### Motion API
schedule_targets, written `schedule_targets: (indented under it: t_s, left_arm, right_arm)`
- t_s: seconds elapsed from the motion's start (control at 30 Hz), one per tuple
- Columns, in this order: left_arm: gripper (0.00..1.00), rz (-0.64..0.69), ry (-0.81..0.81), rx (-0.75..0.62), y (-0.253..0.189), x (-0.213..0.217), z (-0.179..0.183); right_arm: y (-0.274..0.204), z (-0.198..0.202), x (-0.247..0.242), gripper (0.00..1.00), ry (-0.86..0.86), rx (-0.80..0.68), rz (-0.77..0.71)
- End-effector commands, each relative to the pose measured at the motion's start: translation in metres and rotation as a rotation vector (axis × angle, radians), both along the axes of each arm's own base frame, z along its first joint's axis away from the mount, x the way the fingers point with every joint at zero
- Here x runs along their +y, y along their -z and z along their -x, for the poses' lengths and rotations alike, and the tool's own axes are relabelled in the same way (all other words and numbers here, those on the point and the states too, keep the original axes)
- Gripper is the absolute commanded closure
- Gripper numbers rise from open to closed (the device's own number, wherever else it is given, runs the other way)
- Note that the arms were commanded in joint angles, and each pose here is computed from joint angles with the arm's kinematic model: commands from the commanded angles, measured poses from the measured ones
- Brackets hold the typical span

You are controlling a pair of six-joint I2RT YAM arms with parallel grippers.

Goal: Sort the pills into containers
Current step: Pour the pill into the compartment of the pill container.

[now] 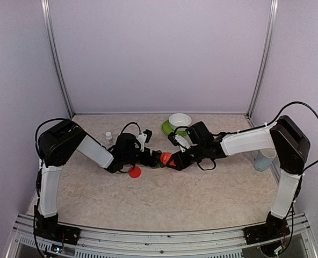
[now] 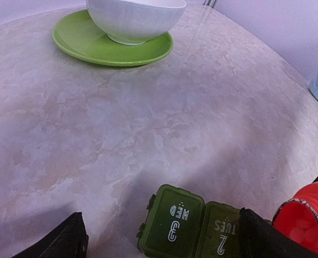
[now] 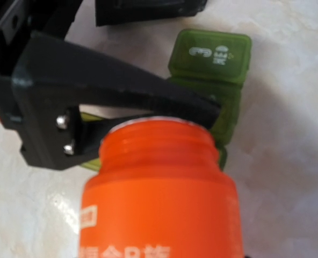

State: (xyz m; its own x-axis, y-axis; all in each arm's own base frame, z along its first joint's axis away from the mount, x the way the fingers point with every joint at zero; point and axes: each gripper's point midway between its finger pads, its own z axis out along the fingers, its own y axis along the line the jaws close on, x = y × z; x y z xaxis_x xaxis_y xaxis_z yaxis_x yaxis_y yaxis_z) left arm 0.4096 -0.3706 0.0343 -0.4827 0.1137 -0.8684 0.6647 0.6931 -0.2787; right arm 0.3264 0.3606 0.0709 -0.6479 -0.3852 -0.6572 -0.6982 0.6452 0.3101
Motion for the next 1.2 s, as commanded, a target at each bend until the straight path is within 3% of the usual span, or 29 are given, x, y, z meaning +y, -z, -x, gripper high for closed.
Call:
schedule_targets:
  t_s: [0.0, 1.17]
  left_arm:
    - [0.06, -0.007, 0.011, 0.009, 0.009, 0.001, -0.002]
    - [0.06, -0.016, 0.004, 0.002, 0.008, 0.002, -0.003]
  right_arm:
    - [-0.005, -0.010, 0.000, 0.81, 0.013, 0.001, 0.006]
    - [0.008, -0.009, 0.001, 0.81, 0.009, 0.102, 0.096]
